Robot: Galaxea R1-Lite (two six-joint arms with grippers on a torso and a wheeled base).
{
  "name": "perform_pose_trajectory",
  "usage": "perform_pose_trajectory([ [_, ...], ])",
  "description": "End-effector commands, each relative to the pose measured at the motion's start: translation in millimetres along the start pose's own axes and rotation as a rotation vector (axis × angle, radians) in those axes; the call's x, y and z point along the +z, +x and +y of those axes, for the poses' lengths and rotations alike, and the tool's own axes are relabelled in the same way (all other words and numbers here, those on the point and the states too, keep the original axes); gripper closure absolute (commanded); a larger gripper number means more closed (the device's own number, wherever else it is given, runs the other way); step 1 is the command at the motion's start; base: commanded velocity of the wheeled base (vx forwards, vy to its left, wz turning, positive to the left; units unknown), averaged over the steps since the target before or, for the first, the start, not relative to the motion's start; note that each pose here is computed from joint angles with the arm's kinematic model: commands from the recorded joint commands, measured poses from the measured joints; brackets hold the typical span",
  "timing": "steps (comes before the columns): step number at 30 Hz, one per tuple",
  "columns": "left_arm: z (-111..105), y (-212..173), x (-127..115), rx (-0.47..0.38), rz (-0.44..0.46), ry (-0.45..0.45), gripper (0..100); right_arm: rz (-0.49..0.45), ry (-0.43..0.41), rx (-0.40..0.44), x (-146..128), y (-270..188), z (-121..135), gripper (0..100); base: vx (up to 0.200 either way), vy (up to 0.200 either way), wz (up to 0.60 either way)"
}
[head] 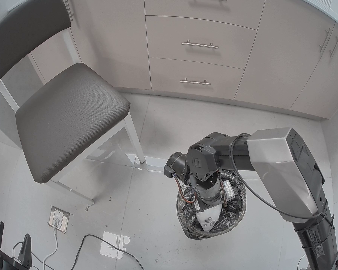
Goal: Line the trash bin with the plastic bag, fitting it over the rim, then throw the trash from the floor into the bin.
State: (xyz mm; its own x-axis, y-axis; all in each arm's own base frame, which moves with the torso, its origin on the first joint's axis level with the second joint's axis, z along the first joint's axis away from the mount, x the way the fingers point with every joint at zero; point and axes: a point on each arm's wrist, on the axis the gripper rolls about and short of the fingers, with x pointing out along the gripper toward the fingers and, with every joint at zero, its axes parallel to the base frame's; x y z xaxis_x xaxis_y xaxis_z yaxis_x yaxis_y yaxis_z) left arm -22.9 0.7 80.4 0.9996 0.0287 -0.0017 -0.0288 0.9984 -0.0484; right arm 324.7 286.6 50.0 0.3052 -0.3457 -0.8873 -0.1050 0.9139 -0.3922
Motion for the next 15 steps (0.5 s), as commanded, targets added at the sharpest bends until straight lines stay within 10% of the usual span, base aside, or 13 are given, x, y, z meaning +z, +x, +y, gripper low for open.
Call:
perform_pose_trajectory([
  [1,0.2,0.1,-4.8,0.0,0.001,-0.001,0,-0.002,0.002,-0.005,0.3,0.3,-0.6,0,0.0,0.0,0.0],
  [15,0.2,0.0,-4.4,0.0,0.0,-0.001,0,-0.025,0.008,-0.025,1.3,-2.7,-2.6,0,0.0,0.0,0.0],
])
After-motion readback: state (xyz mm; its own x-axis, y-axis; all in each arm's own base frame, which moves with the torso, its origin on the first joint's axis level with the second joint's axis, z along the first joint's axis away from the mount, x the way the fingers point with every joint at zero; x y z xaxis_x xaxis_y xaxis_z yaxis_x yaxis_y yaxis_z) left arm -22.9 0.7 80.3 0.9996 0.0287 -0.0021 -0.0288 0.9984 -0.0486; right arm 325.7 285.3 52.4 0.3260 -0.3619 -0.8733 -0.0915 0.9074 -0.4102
